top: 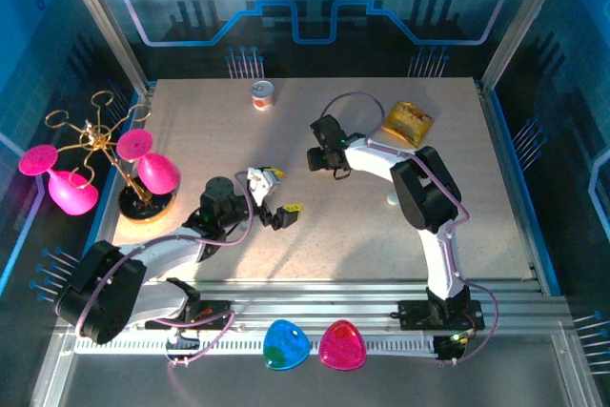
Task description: Insert wireless bluetooth earbuds into charging case
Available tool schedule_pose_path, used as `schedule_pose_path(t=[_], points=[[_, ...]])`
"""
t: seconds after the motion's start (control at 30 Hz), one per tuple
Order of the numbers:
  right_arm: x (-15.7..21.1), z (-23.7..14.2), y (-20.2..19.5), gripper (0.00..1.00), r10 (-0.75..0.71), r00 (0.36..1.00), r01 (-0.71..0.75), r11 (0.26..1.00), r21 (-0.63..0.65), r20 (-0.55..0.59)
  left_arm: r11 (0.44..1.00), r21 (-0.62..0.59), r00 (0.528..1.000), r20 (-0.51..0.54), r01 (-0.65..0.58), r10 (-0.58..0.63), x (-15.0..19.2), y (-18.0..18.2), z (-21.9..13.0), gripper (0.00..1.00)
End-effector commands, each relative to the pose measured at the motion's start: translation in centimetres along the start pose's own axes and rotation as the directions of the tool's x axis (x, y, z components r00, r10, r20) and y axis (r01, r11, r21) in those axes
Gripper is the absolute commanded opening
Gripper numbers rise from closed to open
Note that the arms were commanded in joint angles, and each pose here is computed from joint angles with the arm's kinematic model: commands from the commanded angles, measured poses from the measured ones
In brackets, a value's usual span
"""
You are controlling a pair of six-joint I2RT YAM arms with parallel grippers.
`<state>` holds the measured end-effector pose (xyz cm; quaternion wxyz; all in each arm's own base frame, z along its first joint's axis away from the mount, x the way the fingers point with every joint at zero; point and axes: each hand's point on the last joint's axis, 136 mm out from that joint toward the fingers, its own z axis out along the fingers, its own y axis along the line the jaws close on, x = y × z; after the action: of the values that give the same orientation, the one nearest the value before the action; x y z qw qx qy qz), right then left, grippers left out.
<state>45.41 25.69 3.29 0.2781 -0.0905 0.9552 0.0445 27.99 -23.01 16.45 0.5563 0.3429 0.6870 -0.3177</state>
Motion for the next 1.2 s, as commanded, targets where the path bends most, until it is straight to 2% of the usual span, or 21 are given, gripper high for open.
schedule_pose_path(t=[0.0, 0.2, 0.4, 0.5, 0.63, 0.87, 1.17], points=[[-2.0, -3.0, 0.5, 0.75, -0.017, 0.998, 0.017, 1.000, -0.011, 0.055, 1.000, 0.006, 1.000, 0.011, 0.001, -0.001, -0.4, -0.2, 0.1, 0.99], [-1.5, -7.5, -2.9, 0.84, 0.057, 0.991, -0.059, 0.998, 0.016, 0.120, 0.999, 0.015, 0.999, 0.020, -0.032, 0.032, -0.8, -0.4, 0.8, 0.99], [3.1, -10.3, -10.3, 0.88, 0.281, 0.952, -0.297, 0.945, 0.137, 0.125, 0.997, 0.050, 0.998, 0.027, -0.065, 0.063, -0.7, -1.3, 2.6, 0.99], [6.0, -10.9, -13.5, 0.89, 0.408, 0.905, -0.423, 0.893, 0.152, 0.118, 0.994, 0.083, 0.997, 0.038, -0.075, 0.072, -0.8, -2.2, 4.0, 0.99], [9.3, -11.0, -17.1, 0.89, 0.584, 0.807, -0.589, 0.784, 0.197, 0.086, 0.986, 0.129, 0.995, 0.027, -0.102, 0.099, -0.5, -3.8, 6.2, 0.99], [12.1, -10.6, -19.3, 0.80, 0.676, 0.734, -0.658, 0.682, 0.319, 0.070, 0.980, 0.161, 0.993, 0.036, -0.113, 0.108, -0.6, -4.9, 7.9, 0.99], [12.6, -9.0, -19.3, 0.65, 0.771, 0.637, -0.735, 0.598, 0.320, 0.021, 0.980, 0.164, 0.993, 0.019, -0.115, 0.113, -0.3, -5.1, 7.9, 0.99]])
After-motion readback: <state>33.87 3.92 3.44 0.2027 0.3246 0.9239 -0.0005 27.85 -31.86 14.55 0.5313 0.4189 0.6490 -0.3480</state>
